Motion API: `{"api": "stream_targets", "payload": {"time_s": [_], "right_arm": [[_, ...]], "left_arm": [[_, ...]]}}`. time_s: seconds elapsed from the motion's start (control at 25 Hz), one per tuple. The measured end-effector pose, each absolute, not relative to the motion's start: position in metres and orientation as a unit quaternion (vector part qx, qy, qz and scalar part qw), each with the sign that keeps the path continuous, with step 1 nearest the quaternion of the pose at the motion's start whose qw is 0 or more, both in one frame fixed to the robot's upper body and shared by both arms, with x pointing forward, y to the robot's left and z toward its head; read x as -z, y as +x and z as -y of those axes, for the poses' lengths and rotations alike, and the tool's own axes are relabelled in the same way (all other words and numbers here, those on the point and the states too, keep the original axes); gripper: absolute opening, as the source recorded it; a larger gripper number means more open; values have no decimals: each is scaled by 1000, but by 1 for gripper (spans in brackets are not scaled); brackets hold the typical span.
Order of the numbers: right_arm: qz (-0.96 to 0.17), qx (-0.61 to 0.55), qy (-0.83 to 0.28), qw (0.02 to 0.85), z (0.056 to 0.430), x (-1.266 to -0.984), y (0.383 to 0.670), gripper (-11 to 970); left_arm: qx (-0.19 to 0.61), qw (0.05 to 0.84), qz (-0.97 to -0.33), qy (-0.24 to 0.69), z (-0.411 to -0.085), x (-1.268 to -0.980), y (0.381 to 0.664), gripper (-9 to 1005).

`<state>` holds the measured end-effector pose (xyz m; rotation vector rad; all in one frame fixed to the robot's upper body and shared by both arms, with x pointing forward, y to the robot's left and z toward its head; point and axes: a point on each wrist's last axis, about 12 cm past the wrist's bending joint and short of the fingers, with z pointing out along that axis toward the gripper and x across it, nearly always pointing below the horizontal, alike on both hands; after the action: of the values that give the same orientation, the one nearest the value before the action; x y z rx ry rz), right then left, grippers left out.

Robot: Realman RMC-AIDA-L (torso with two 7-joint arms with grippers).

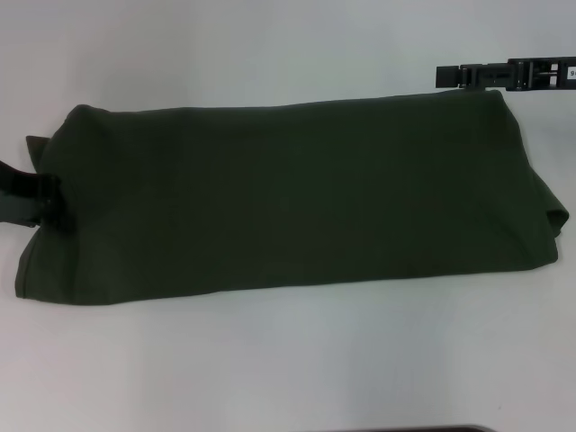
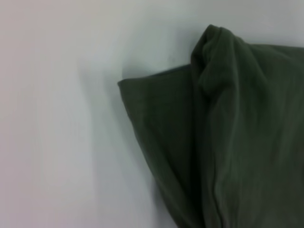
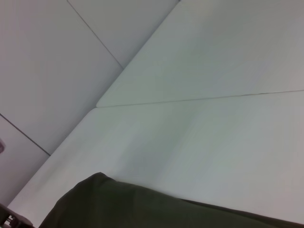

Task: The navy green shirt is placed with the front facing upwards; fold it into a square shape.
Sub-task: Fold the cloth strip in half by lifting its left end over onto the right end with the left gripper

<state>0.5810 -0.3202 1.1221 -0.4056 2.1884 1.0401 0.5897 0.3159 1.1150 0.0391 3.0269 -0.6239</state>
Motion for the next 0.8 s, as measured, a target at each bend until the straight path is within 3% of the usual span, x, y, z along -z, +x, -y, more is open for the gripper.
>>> {"api": "stream_targets", "payload": {"time_s": [0.8], "right_arm": [[-842,-394,-150,338,327,-1121,579,803]], "left_arm": [[212,34,-976,22,-318,-1125,591,18]]}}
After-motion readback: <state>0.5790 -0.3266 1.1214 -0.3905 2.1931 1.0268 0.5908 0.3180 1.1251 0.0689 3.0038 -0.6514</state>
